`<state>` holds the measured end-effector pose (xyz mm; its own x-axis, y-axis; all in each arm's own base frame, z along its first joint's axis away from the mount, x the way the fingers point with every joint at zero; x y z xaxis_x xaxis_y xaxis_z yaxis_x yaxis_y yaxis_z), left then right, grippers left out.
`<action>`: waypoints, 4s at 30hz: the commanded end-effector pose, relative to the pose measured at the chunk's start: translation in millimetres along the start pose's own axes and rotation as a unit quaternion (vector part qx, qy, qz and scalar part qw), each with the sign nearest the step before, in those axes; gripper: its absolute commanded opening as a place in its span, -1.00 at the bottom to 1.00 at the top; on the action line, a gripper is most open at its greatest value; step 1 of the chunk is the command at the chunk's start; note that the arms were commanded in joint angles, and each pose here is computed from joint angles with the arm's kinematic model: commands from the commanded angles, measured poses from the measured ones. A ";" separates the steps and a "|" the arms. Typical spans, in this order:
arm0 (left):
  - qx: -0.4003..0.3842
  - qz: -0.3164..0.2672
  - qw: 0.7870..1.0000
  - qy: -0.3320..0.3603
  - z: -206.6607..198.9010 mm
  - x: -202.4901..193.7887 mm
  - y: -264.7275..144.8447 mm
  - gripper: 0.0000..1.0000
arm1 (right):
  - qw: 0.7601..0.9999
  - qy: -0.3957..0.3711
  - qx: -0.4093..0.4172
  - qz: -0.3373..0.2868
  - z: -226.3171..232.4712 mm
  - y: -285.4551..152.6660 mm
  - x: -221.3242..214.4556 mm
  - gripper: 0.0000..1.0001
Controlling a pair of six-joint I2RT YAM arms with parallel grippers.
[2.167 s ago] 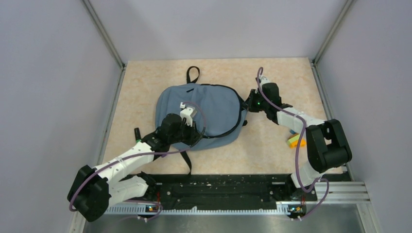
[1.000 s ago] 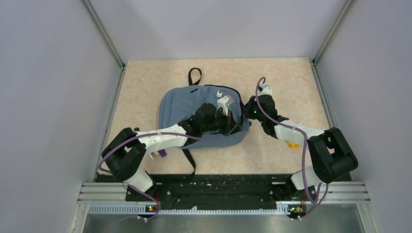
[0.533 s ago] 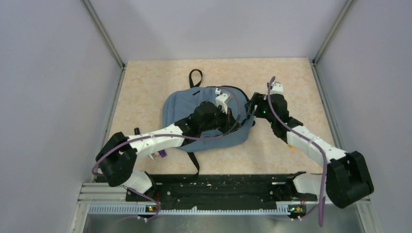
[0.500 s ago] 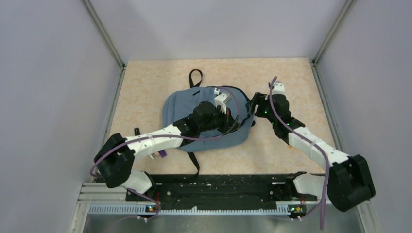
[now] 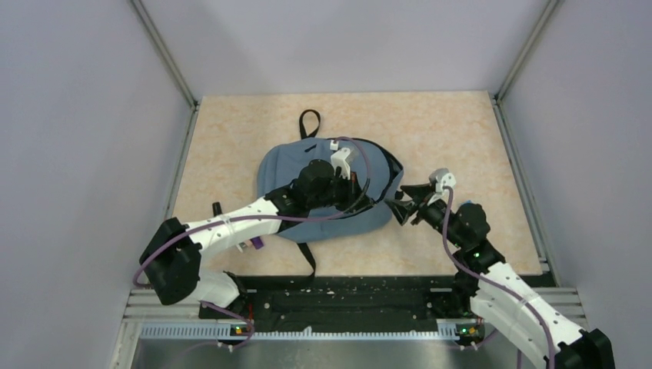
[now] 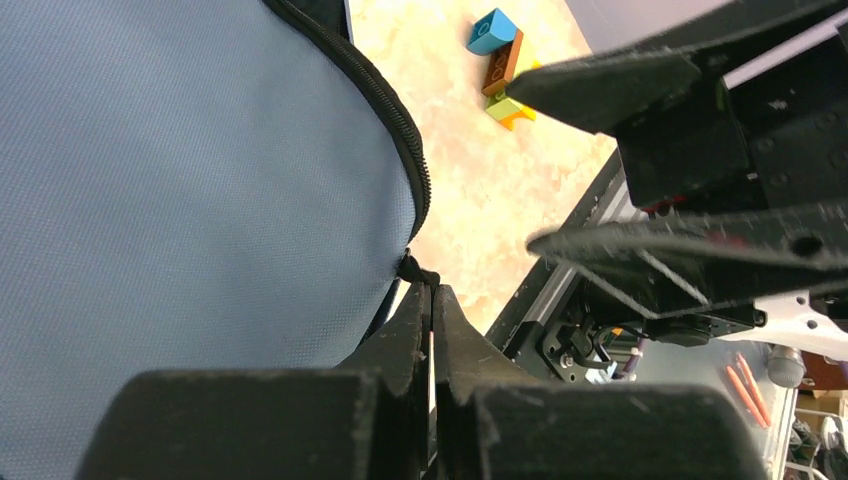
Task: Pack the student bag
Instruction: Zip the student bag at the center of the board.
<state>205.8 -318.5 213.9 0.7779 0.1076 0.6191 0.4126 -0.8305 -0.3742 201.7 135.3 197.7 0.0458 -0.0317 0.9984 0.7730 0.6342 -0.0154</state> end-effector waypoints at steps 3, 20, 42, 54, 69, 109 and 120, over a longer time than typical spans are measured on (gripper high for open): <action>-0.048 -0.043 0.998 0.004 -30.3 28.6 -14.4 -1.00 | 0.981 -0.105 0.116 -0.118 32.6 -6.1 27.9 0.21; -0.056 -0.054 0.997 0.012 -36.6 36.3 -24.8 -1.00 | 0.966 -0.217 0.116 -0.078 46.5 14.5 -4.0 0.08; -0.065 -0.041 0.997 0.014 -39.9 34.6 -26.7 -1.00 | 0.951 -0.274 0.111 -0.096 58.7 41.3 10.6 -0.15; -0.070 -0.068 0.995 0.013 -45.2 41.1 -36.5 -1.00 | 0.962 -0.258 0.069 -0.060 48.9 49.6 -0.9 -1.00; 0.243 -0.183 0.952 -0.031 69.8 33.4 -86.2 0.51 | 0.984 -0.171 -0.004 -0.053 37.1 42.5 -0.4 -1.00; 0.250 -0.131 0.959 0.001 132.8 37.4 -109.0 -1.00 | 0.990 -0.068 -0.109 -0.063 -62.0 67.5 25.1 -1.00; 0.211 -0.136 0.965 0.080 101.9 56.9 -107.1 0.43 | 0.995 0.045 -0.076 0.035 -36.9 38.9 11.1 -0.22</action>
<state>248.3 -158.8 179.7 0.6565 0.2368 0.7162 0.7283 -0.4463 -0.5201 270.3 131.3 201.7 0.0547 -0.0162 0.9984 0.8664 0.4979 -0.0394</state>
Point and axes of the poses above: each gripper's point midway between its finger pads, its own y axis out along the fingers, its own z axis along the line the jaws close on, x = y × z, the point moved 6 cm from there along -y, back along the fingers, and after that the axes turned 8 degrees about -y, right-handed, at the moved point
